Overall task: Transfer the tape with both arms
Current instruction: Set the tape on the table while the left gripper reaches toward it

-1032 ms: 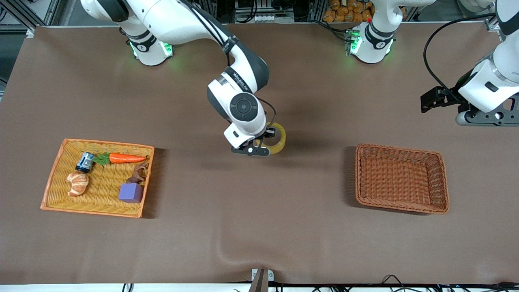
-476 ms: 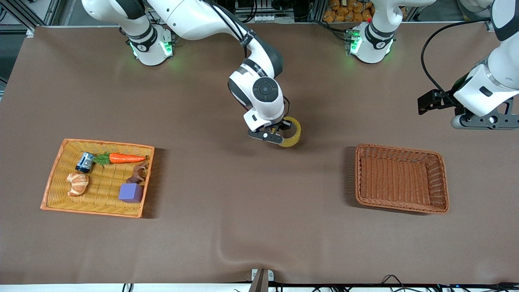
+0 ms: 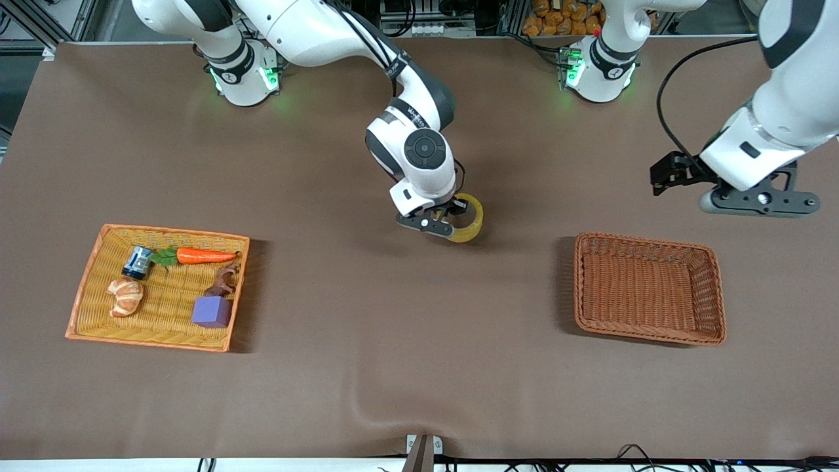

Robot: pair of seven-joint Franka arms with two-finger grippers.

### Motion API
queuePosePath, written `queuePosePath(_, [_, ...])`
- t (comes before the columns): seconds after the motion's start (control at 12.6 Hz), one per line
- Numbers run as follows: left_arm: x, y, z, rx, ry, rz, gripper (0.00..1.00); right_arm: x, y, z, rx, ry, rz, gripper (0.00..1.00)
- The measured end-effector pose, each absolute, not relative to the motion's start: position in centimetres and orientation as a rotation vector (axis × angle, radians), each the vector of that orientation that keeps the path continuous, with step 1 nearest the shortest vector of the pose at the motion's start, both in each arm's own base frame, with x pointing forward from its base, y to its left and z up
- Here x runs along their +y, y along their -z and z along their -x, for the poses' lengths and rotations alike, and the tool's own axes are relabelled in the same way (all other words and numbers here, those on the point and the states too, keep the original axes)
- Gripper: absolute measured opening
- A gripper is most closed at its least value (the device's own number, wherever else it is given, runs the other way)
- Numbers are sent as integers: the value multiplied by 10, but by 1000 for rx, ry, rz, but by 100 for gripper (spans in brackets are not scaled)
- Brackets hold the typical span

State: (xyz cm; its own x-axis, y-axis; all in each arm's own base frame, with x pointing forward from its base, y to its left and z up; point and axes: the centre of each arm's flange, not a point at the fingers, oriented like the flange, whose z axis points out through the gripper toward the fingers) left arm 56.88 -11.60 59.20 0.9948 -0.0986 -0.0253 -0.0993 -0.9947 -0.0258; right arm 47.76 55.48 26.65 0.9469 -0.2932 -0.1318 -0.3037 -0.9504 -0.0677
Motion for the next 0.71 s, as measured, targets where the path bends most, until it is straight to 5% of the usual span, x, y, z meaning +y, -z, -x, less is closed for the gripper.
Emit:
queuePosePath(0.24, [-117,-591,-569,148,-36,3111,100,554,-267,-478,464,-181,3012,30])
queuePosePath(0.71, [-117,-577,-578,140,-52,3110,100,554,-269,-479,466,-179,3011,98])
